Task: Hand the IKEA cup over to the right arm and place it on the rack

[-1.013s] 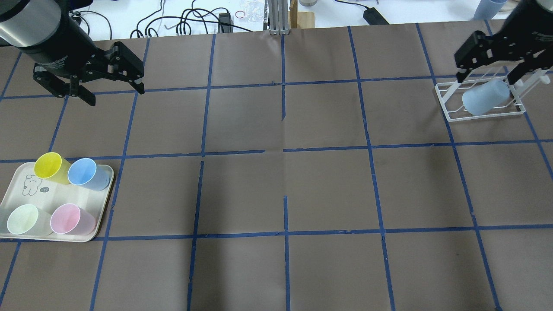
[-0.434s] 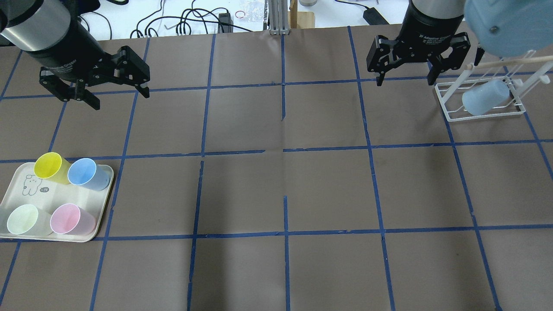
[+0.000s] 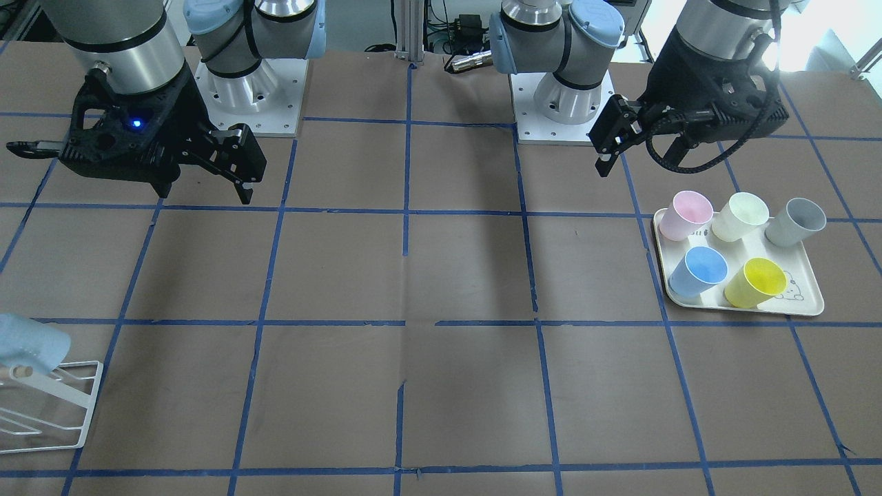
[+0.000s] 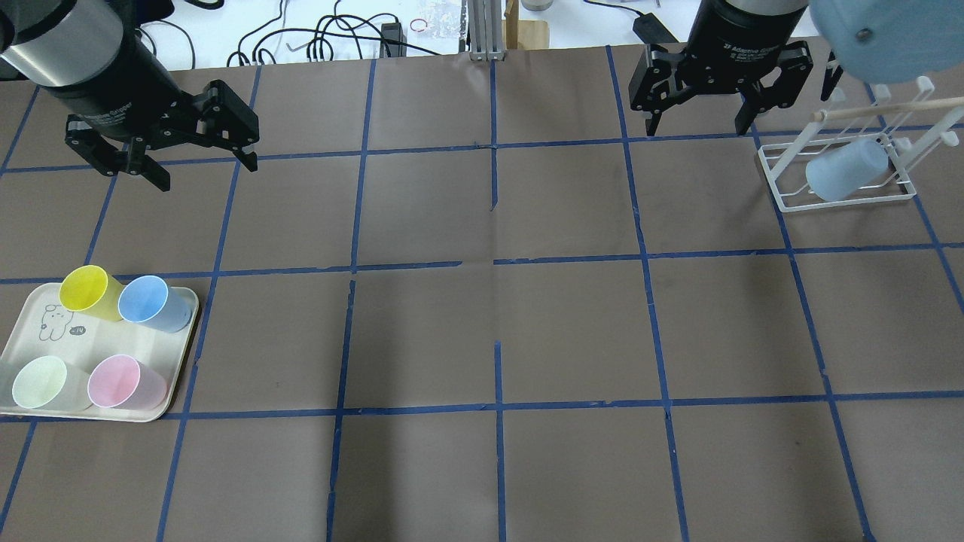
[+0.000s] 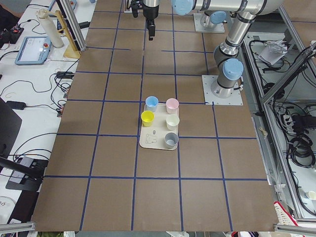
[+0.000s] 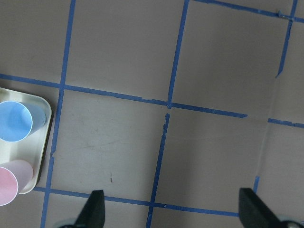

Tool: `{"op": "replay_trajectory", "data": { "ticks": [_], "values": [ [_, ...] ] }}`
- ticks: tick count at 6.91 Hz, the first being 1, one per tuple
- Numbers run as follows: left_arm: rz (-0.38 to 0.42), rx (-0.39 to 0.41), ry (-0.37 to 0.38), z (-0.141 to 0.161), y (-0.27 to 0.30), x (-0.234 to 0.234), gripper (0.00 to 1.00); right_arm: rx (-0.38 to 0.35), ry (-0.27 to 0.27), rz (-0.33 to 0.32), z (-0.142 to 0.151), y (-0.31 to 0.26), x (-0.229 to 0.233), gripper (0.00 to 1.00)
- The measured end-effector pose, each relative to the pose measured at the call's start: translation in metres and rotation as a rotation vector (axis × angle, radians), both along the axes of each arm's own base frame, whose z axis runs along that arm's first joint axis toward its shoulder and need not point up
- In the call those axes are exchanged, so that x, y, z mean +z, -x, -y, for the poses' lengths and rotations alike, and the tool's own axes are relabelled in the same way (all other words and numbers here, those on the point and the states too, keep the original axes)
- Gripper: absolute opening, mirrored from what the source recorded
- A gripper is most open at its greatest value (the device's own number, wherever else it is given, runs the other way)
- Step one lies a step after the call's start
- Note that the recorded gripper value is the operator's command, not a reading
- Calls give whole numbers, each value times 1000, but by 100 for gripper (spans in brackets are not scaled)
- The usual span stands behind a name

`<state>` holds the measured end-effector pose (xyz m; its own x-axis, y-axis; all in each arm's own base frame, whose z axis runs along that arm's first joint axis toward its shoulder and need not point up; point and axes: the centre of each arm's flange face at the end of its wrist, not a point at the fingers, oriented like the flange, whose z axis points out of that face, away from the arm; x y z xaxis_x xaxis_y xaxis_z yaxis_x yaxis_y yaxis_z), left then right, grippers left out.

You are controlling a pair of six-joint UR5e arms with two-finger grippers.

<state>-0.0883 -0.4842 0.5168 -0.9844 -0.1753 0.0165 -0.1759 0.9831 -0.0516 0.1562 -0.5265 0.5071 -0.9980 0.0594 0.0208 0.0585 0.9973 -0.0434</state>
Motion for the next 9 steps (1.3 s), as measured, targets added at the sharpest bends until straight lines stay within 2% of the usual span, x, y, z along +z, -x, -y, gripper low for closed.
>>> {"op": "replay_trajectory", "data": {
  "ticks": [2, 9],
  "values": [
    [55, -32, -17, -1, 11, -3, 100, 4, -4, -5, 0, 0, -3, 100],
    [40, -64, -21, -1, 21, -7, 100, 5, 1, -3, 3, 0, -5, 100]
  ]
}}
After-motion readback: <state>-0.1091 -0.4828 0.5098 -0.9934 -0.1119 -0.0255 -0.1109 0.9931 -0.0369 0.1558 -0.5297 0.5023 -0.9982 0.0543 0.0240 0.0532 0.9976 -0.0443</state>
